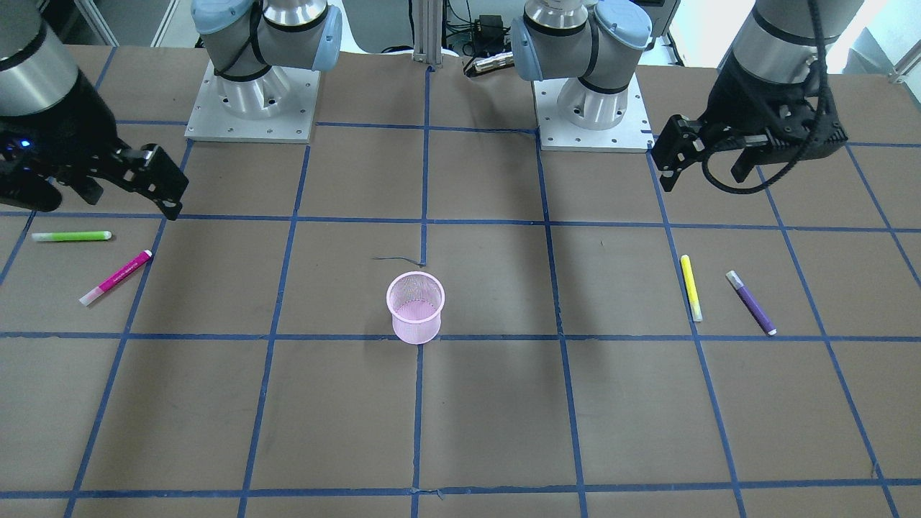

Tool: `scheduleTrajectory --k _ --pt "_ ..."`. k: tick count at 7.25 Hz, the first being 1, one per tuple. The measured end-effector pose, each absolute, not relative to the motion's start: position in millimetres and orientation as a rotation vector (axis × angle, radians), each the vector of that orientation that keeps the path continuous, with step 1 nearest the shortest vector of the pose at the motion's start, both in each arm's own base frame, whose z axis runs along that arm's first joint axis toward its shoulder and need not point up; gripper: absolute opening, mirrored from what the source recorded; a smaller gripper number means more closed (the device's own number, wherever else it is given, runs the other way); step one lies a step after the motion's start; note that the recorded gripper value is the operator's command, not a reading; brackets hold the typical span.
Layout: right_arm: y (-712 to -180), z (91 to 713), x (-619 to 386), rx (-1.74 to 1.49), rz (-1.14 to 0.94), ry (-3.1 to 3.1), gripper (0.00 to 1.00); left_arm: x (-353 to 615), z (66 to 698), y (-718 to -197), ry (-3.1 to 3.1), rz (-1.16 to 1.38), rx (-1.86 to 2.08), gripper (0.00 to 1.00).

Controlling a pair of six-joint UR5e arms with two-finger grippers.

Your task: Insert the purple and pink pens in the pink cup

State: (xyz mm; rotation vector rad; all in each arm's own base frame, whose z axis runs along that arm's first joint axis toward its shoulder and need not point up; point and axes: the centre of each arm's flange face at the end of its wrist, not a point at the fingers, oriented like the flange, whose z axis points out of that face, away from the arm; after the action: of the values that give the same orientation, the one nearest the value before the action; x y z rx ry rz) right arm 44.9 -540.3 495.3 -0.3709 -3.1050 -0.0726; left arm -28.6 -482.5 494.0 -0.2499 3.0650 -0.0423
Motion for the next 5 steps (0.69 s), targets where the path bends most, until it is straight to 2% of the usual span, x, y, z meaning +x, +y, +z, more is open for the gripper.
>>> scheduleTrajectory --k 2,5 --pt "-530.3 440.2 -7.0 -0.524 -0.192 -3.073 1.0 41.0 483.0 -489.2 3.047 -0.012 -0.461 1.0" --pt "-496.0 317.7 -51.7 -0.578 -0.104 -2.964 1.0 143.0 428.7 -498.8 3.006 0.019 -0.716 1.0"
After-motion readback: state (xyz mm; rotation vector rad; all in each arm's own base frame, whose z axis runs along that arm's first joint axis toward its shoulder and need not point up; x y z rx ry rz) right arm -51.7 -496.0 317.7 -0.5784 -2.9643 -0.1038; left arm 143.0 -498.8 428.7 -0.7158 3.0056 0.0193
